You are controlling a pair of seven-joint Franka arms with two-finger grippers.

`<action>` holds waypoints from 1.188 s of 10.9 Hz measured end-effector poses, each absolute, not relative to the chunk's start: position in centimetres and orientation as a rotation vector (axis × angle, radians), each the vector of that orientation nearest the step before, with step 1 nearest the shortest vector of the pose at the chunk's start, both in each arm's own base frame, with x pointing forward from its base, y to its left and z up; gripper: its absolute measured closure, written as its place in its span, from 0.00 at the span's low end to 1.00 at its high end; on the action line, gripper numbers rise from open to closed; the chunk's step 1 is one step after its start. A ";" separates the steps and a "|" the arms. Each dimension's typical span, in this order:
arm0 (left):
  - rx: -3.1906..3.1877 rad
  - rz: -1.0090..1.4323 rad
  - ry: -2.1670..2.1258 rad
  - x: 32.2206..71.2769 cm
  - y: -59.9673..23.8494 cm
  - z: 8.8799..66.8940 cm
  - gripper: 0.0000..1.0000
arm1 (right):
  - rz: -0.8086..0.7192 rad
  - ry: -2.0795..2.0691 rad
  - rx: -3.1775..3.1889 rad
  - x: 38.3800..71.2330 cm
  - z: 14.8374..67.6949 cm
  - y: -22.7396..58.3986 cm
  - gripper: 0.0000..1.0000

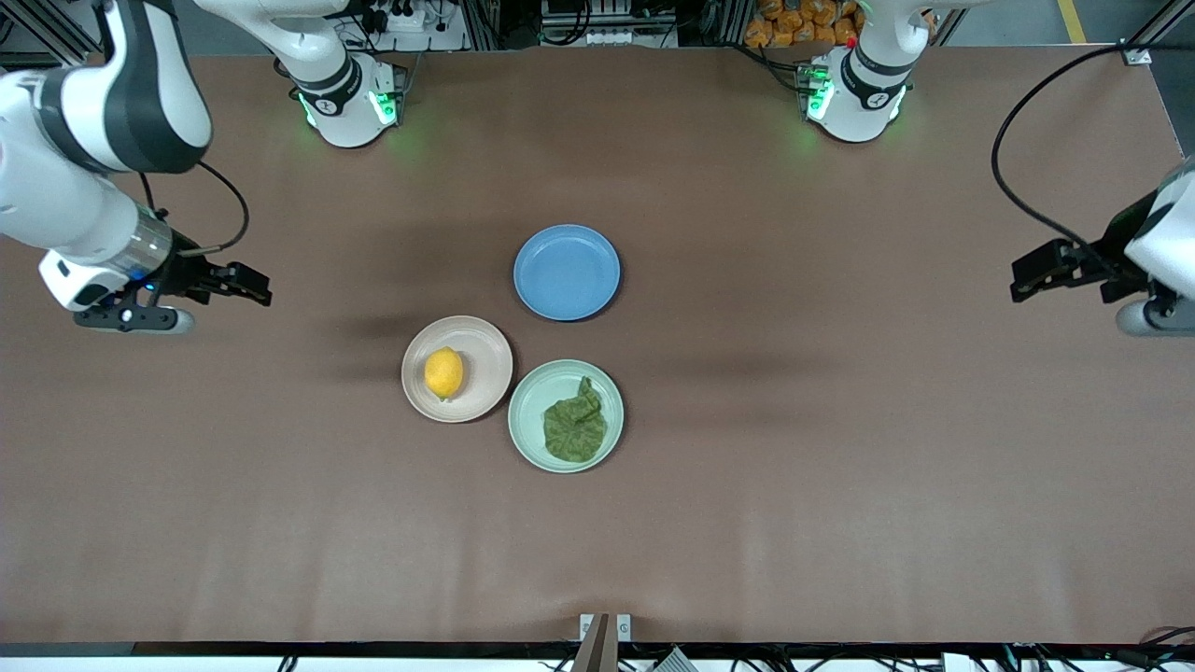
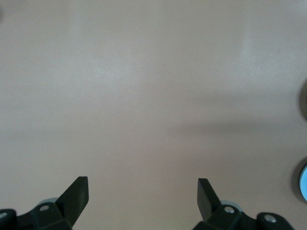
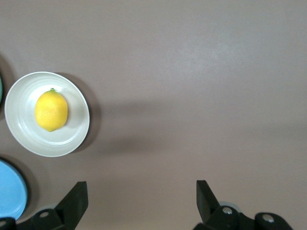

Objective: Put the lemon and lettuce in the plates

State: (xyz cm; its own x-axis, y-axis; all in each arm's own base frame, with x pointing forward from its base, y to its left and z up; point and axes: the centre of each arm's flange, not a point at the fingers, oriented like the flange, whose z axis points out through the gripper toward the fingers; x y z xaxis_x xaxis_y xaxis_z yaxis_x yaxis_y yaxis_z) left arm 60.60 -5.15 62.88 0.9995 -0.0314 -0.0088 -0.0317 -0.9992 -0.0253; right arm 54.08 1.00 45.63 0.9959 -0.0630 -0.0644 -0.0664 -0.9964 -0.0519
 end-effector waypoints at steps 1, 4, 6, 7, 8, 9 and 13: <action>-3.115 0.005 0.051 60.1 -5.2 63.6 0.00 | 0.102 0.099 -3.083 54.2 47.2 0.9 0.00; -3.121 0.009 0.061 58.7 -5.5 65.1 0.00 | 0.118 0.086 -3.083 54.4 51.7 1.0 0.00; -3.122 0.013 0.062 58.1 -5.5 65.6 0.00 | 0.122 0.077 -3.094 54.3 54.3 1.0 0.00; -3.129 0.023 0.064 58.0 -5.6 65.4 0.00 | 0.121 0.074 -3.099 54.3 55.4 0.9 0.00; -3.134 0.030 0.065 57.9 -5.7 65.2 0.00 | 0.114 0.072 -3.101 54.2 56.6 0.9 0.00; -3.138 0.034 0.066 57.9 -5.8 65.1 0.00 | 0.097 0.069 -3.103 54.1 58.2 0.9 0.00; -3.165 0.062 0.072 57.8 -6.1 64.4 0.00 | 0.063 0.065 -3.106 53.8 61.4 0.9 0.00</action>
State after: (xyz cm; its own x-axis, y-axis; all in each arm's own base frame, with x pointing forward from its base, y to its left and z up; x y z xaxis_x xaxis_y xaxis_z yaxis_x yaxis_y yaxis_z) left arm 57.78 -6.11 64.44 0.9982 -0.0462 -0.0389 -0.0452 -0.9987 0.0254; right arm 53.81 0.90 61.42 0.9983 -0.0413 -0.0410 -0.0427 -0.9985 -0.0337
